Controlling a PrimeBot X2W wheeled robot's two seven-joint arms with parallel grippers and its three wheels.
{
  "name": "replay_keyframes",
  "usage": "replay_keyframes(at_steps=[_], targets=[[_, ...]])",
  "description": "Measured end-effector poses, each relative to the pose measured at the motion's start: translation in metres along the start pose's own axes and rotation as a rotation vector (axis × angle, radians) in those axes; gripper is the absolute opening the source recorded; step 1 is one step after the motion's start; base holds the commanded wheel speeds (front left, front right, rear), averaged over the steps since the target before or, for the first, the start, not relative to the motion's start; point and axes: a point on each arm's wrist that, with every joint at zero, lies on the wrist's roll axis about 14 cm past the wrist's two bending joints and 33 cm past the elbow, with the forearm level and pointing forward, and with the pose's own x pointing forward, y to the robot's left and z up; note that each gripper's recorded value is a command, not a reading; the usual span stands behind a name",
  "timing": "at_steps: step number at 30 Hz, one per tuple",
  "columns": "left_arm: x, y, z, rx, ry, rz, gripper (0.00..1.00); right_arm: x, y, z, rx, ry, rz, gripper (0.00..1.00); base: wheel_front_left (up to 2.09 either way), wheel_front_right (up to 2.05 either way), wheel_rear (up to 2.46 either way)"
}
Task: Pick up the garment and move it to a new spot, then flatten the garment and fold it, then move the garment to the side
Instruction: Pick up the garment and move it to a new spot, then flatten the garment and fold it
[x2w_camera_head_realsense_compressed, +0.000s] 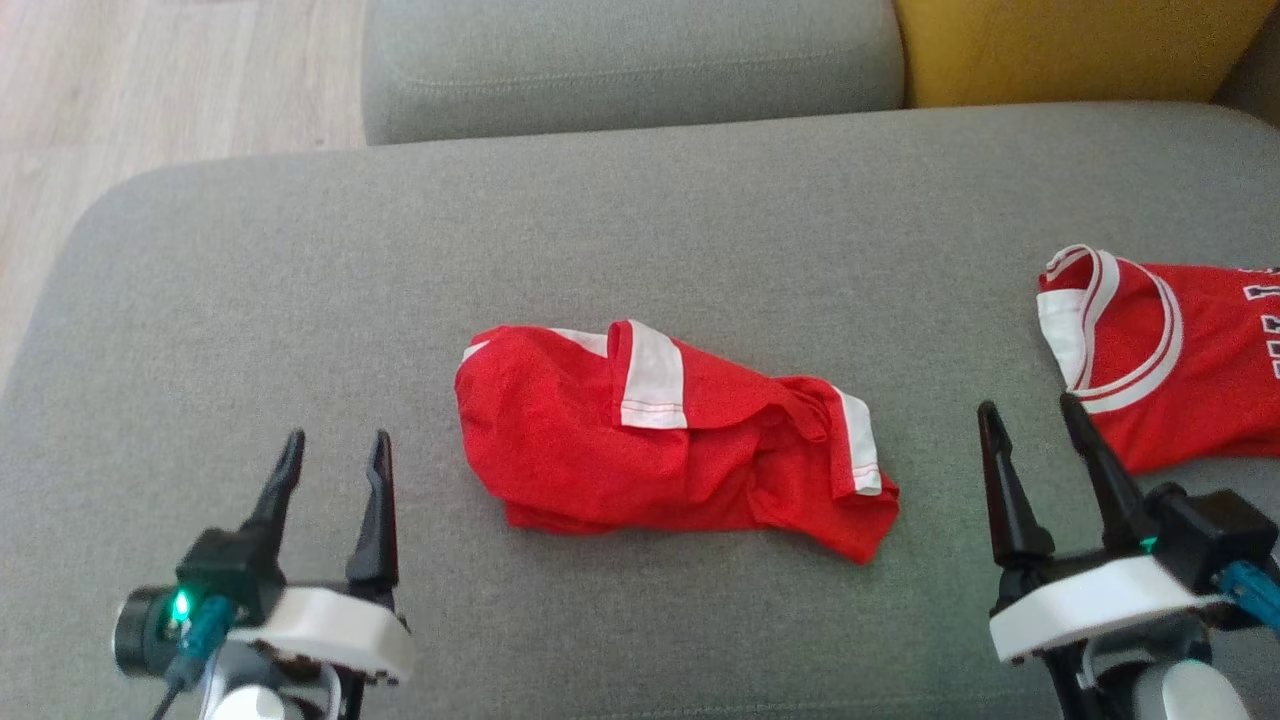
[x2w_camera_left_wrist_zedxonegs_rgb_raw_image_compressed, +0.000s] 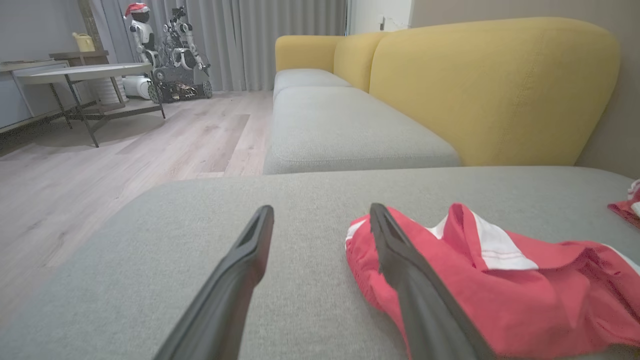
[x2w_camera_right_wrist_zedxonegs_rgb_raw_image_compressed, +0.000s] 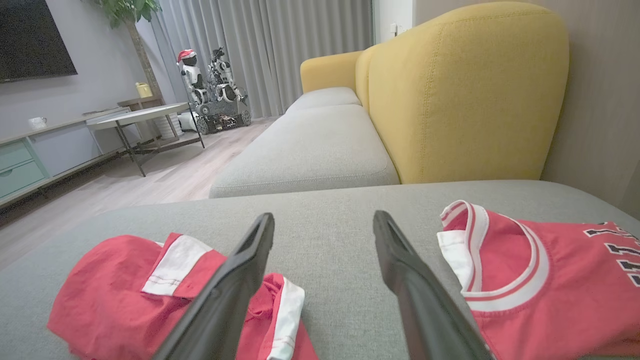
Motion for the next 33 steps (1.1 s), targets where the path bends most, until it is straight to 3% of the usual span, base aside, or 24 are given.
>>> replay_keyframes(at_steps=[33], targets=[[-0.017,-0.006,-0.007,0.014,0.053,-0.033,1.00,-0.018,-0.003,-0.001,-0.017,0.022,-0.017,1.00,0.00,0.00,0.00]])
